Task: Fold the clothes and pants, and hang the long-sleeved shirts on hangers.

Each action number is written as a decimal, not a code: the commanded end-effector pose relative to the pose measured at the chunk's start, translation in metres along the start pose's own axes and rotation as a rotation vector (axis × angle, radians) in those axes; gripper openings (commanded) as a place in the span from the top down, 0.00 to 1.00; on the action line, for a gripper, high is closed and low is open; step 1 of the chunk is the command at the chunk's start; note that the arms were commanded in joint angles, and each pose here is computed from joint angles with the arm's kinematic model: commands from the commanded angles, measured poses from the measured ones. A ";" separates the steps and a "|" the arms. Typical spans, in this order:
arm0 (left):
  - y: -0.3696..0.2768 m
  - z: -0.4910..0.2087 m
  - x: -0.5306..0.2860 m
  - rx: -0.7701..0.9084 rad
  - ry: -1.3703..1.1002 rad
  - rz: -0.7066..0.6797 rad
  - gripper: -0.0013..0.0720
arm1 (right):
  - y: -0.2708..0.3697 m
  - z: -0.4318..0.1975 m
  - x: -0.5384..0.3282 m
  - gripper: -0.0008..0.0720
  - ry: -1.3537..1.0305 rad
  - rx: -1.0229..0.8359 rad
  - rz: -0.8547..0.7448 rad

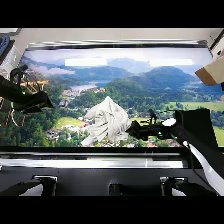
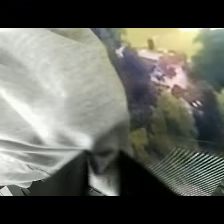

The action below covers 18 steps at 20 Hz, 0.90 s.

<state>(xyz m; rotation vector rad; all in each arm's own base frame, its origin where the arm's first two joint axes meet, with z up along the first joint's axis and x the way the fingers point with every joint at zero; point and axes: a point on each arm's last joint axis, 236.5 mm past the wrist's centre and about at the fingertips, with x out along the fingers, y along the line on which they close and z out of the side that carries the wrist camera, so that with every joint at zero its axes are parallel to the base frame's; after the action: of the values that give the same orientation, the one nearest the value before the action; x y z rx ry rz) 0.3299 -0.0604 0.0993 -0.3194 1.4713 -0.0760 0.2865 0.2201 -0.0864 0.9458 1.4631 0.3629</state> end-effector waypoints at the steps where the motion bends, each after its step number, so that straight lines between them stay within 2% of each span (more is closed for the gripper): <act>1: 0.020 -0.020 0.012 0.030 0.039 0.028 0.27 | 0.003 0.000 0.012 0.93 -0.026 -0.017 -0.008; 4: 0.045 -0.050 0.036 0.027 0.032 -0.025 0.27 | 0.012 0.001 0.002 0.93 -0.052 -0.072 0.000; 7: 0.020 -0.086 0.080 -0.037 0.050 -0.308 0.27 | 0.026 -0.009 -0.007 0.93 -0.032 -0.109 0.028; 9: 0.007 -0.113 0.113 -0.052 0.116 -0.394 0.27 | 0.035 -0.017 -0.014 0.93 -0.018 -0.134 0.048; 11: 0.000 -0.127 0.138 -0.037 0.134 -0.425 0.27 | 0.042 -0.022 -0.020 0.93 -0.012 -0.147 0.066; 18: -0.022 -0.127 0.180 0.078 0.109 -0.408 0.27 | 0.060 -0.037 -0.034 0.93 0.008 -0.171 0.107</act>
<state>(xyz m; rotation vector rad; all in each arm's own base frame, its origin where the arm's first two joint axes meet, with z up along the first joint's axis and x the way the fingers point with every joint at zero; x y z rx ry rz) 0.2218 -0.1335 -0.0631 -0.5803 1.5184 -0.4585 0.2708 0.2419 -0.0239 0.8768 1.3685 0.5462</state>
